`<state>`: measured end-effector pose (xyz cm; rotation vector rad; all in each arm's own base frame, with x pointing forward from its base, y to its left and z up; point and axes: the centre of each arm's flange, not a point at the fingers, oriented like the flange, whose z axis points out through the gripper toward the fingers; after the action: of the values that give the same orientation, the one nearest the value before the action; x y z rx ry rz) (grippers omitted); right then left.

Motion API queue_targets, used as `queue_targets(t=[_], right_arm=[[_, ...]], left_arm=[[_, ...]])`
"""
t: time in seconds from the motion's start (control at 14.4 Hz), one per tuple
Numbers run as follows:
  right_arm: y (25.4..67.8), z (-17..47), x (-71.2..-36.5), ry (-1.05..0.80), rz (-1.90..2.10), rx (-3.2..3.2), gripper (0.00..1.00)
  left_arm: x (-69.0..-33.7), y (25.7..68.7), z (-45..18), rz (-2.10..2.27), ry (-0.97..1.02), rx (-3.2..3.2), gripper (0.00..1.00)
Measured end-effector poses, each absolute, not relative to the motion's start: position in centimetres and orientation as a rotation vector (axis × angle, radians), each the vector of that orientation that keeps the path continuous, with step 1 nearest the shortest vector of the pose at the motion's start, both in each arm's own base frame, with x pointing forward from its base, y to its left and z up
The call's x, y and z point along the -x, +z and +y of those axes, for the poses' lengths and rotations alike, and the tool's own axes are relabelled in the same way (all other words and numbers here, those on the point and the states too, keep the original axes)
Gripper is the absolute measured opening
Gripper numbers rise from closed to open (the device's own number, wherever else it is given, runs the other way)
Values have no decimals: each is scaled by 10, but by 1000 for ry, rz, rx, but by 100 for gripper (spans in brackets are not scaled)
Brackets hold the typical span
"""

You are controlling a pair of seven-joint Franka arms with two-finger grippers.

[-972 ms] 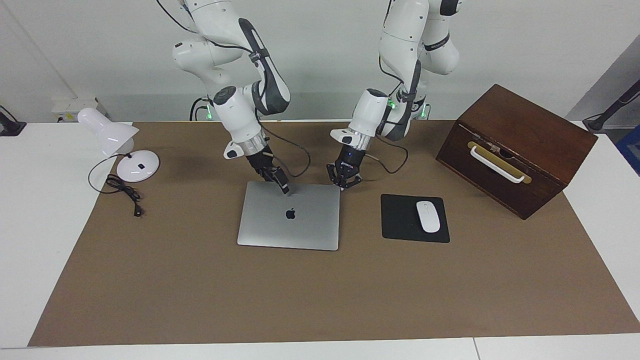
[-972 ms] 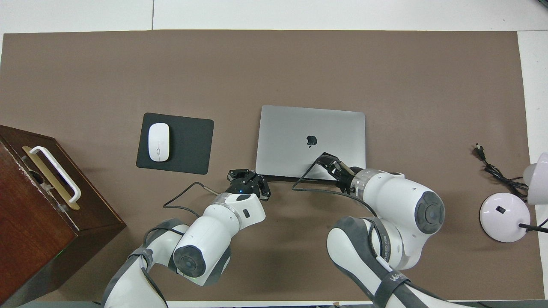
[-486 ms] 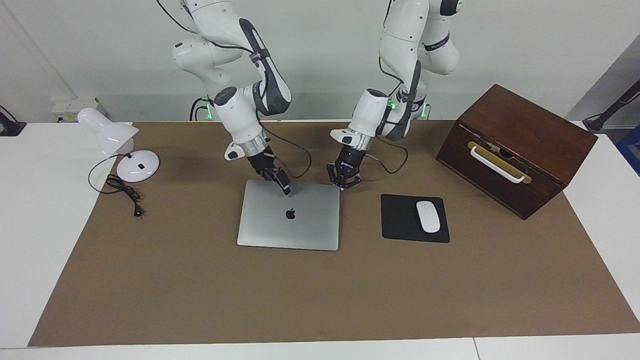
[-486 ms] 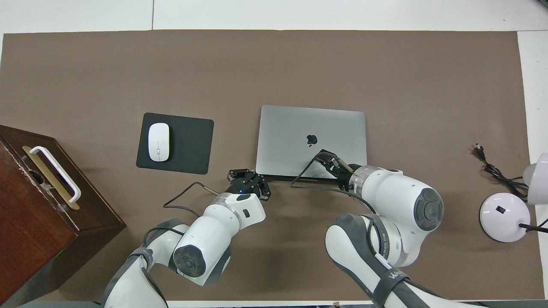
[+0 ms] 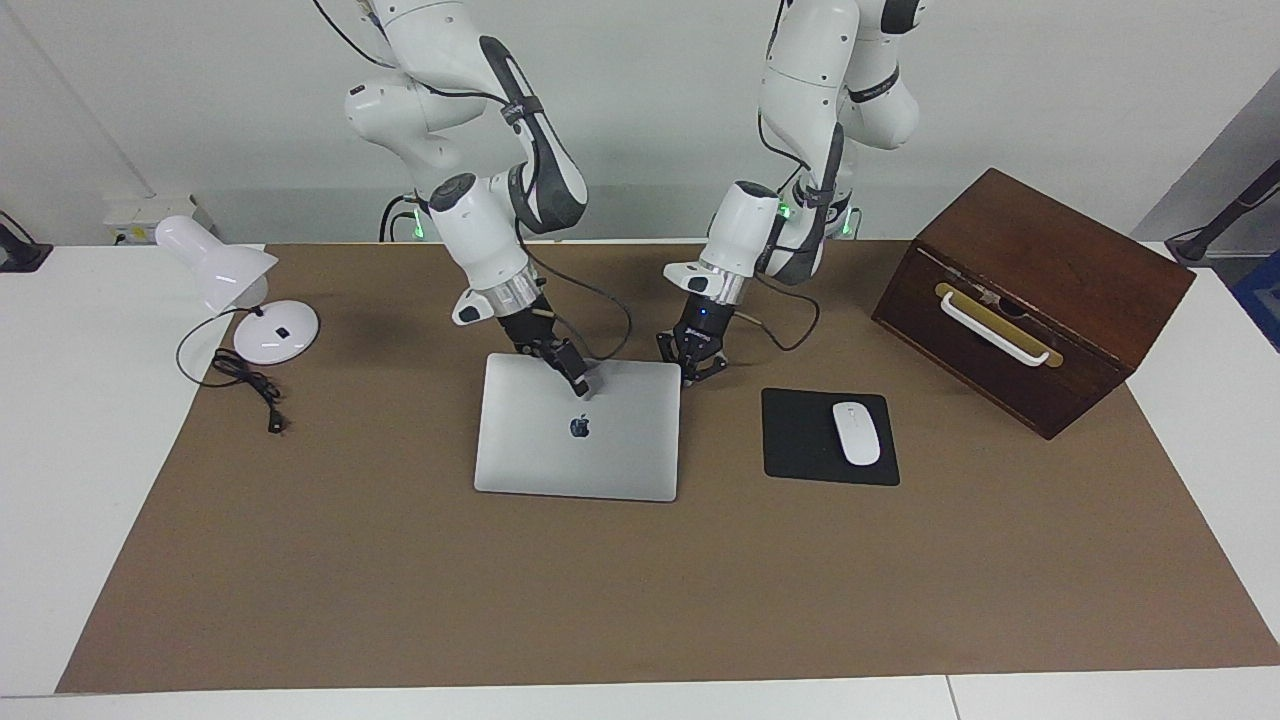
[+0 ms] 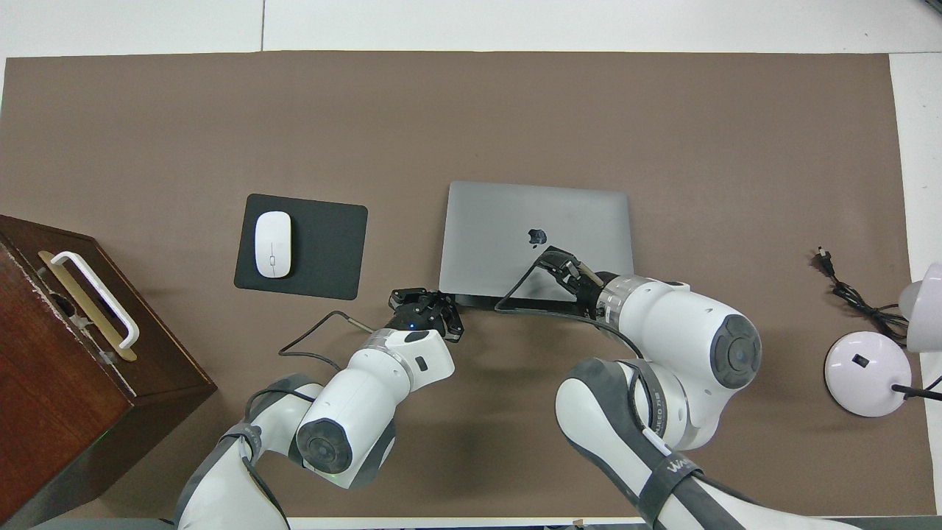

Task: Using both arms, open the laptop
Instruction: 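Lift the laptop lid upward with the right gripper, left gripper holding base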

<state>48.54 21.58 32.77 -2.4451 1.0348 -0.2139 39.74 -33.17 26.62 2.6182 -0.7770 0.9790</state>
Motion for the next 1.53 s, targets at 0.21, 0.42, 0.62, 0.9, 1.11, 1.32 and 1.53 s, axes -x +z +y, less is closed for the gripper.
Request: queue_targets(t=[0.21,0.42,0.62,0.9,1.11,1.32,1.53], right_arm=[[329,216,-486,-213,1033,2444,100],[329,217,-487,-212,1032,2443,100],[334,220,-490,-196,1022,2441,100],[343,227,-498,-166,1004,2436,100],[349,226,-503,-141,1004,2432,100],[355,226,-509,-121,999,2428,100],[362,225,-514,-110,998,2421,100]], left_arm=[[-397,266,-332,-778,979,-2618,1],[-397,266,-332,-779,980,-2618,1],[-397,266,-332,-779,980,-2618,1],[-397,266,-332,-779,980,-2618,1],[-397,266,-332,-779,980,-2618,1],[-397,266,-332,-779,980,-2618,1],[-397,266,-332,-779,980,-2618,1]])
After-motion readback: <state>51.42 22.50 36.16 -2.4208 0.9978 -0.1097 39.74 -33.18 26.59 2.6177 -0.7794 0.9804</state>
